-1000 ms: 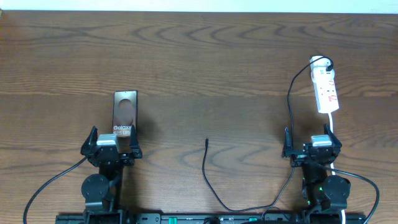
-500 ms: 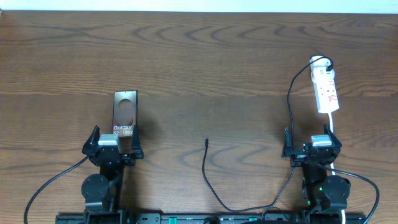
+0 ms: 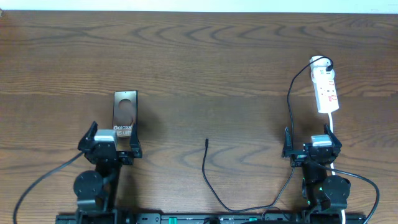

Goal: Plug charger to phone and switch on socket
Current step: 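Move the left gripper forward over the Galaxy S25 Ultra box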

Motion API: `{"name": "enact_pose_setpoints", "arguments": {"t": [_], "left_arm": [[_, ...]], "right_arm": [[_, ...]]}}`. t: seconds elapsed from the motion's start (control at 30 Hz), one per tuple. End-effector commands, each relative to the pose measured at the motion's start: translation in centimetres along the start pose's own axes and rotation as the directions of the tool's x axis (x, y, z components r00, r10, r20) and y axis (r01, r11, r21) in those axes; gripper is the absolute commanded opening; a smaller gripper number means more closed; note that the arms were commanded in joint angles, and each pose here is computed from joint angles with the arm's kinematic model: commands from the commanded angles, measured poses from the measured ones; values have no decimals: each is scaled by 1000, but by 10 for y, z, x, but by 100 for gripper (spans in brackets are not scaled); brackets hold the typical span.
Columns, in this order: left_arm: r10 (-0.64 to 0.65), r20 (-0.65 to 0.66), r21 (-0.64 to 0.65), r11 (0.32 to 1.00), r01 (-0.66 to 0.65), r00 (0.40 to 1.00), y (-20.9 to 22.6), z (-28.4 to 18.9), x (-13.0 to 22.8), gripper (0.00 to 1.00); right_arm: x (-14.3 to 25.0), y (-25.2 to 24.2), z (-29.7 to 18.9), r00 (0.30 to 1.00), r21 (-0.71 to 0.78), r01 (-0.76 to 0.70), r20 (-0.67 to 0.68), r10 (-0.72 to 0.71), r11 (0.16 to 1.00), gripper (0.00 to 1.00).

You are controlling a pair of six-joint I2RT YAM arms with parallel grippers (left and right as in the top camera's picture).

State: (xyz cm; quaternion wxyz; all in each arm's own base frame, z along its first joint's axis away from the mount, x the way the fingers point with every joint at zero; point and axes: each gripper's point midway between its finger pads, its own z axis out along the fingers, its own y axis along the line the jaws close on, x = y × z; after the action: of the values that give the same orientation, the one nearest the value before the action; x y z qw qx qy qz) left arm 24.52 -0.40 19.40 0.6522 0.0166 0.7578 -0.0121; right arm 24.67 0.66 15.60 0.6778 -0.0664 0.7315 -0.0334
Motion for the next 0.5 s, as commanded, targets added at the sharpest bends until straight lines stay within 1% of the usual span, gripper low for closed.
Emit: {"name": "enact_pose_setpoints", "arguments": {"t": [0.0,0.1,0.2,0.3,0.47], "left_arm": [[33,-43,17,999,-32,999,-2,2,-21,98],[55,-136,24,998,-53,989,-1,9,-30,98],[48,-230,30,999,-42,972,0,18,-40,98],[37,-370,37,999,-25,928,1,30,-48,98],[59,-535,61,998,-31,843,3,49,-54,98]], "right_arm": [[1,0,0,1000,0,11,-2,-11,1000,99],[1,1,0,1000,-1,11,-1,-11,1000,99],[1,0,0,1000,0,11,-2,-11,1000,99],[1,1,0,1000,-1,11,-1,-11,1000,99],[1,1,0,1000,-1,11,-1,-11,1000,99]]}}
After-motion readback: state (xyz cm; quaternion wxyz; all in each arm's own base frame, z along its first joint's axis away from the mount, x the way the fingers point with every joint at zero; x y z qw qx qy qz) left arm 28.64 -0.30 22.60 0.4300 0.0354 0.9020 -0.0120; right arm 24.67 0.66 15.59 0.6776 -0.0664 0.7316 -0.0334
